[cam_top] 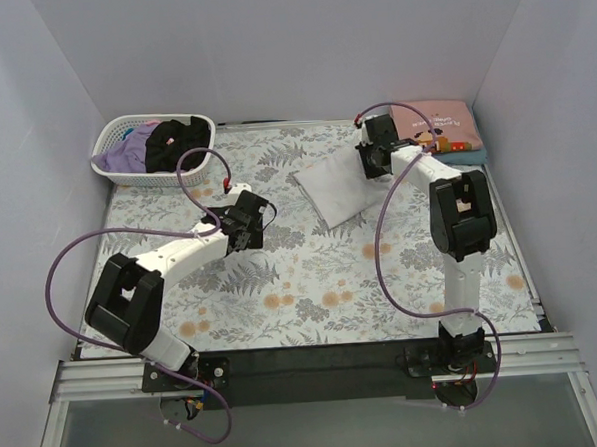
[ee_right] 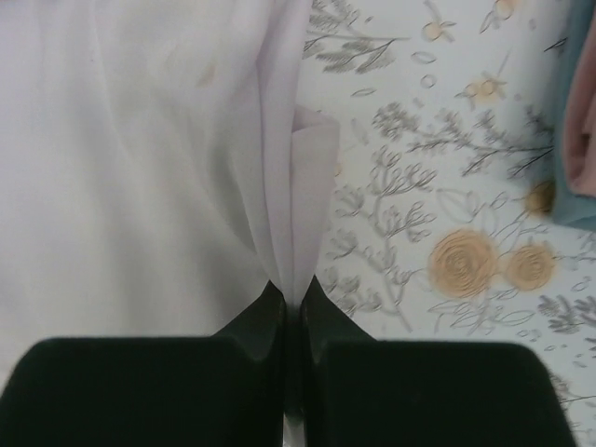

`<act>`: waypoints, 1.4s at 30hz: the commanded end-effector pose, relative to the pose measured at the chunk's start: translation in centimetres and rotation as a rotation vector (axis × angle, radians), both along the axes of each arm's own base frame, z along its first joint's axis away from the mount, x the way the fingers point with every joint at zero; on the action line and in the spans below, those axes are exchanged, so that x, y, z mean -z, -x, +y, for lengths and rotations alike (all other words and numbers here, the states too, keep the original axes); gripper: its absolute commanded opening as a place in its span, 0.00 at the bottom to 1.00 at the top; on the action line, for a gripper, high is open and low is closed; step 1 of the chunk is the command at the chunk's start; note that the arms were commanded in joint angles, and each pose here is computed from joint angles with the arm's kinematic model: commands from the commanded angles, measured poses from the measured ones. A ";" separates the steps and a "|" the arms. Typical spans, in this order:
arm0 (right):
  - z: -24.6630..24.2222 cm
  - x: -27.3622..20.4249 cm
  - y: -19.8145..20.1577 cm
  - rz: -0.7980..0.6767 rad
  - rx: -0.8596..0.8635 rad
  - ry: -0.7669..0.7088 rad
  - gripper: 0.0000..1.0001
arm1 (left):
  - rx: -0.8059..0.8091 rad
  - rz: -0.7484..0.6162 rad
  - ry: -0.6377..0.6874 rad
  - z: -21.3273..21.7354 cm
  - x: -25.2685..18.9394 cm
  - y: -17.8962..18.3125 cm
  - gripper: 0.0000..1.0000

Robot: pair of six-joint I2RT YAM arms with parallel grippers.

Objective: Fold and stack the t-shirts
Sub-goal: Neatly place the folded tshirt to the corner

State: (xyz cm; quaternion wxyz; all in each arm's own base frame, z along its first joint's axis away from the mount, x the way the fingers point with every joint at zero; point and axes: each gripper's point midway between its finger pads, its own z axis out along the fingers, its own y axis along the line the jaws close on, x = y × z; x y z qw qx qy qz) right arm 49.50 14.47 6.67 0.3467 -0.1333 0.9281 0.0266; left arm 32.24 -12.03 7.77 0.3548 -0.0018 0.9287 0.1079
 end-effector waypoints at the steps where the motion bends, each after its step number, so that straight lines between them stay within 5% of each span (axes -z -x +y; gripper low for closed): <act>1: -4.1 -0.5 -2.7 -0.014 0.034 0.191 0.01 | -0.056 -0.043 -0.037 1.0 -0.6 -0.7 0.82; 19: -12.4 -10.4 -15.2 -0.388 0.207 0.223 0.01 | -0.106 0.026 -0.174 2.7 2.8 -0.7 0.81; 32: -17.9 -15.5 -16.6 -0.560 0.238 0.196 0.01 | -0.093 0.066 -0.180 2.4 4.0 -0.6 0.80; 42: -23.4 -13.3 -17.7 -0.558 0.260 0.304 0.01 | -0.088 0.088 -0.188 2.4 4.7 -0.5 0.80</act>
